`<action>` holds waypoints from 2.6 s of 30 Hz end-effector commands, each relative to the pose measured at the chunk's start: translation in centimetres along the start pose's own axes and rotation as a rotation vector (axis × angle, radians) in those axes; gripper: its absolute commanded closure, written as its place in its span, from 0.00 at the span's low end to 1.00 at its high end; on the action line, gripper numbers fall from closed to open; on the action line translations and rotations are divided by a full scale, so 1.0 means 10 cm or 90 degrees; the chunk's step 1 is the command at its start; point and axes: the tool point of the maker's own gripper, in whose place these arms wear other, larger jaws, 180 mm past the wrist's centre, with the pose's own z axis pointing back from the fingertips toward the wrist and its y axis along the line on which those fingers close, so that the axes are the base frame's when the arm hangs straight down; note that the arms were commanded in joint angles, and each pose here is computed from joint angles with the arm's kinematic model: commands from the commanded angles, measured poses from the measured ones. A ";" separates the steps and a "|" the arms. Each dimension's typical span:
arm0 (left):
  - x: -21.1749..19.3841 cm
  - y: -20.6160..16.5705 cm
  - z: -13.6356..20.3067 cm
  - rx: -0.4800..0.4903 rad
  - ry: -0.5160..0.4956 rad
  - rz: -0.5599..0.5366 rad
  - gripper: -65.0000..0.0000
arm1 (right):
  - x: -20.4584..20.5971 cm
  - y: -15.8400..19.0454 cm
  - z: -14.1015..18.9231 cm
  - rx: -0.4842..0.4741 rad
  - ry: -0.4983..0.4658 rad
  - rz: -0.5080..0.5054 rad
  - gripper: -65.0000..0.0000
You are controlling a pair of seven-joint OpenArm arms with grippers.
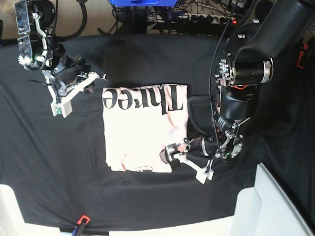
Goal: Fold the T-shirt properly
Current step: 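Push the stack's side edge inward with the left gripper to square it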
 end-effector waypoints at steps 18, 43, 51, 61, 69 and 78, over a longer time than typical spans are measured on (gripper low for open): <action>0.30 -0.09 0.06 -0.008 -0.038 -0.011 1.00 | 0.09 0.02 0.04 0.005 -0.021 0.007 0.98; 0.34 -0.64 -0.12 -0.017 -0.064 -0.126 1.00 | 0.13 0.01 0.04 0.004 -0.025 0.010 0.98; 0.41 -0.56 -0.08 -0.005 -0.070 -0.129 1.00 | 0.13 0.01 0.04 0.004 -0.025 0.010 0.99; 0.38 -0.41 -0.14 0.020 -0.093 -0.111 0.64 | 0.19 0.05 0.09 0.010 -0.039 0.016 0.98; 0.52 -0.50 -0.12 0.009 -0.131 -0.117 0.40 | 0.17 0.05 0.09 0.009 -0.036 0.016 0.98; 0.89 -0.53 0.11 0.012 -0.178 -0.145 0.40 | 0.17 0.05 0.09 0.010 -0.034 0.017 0.98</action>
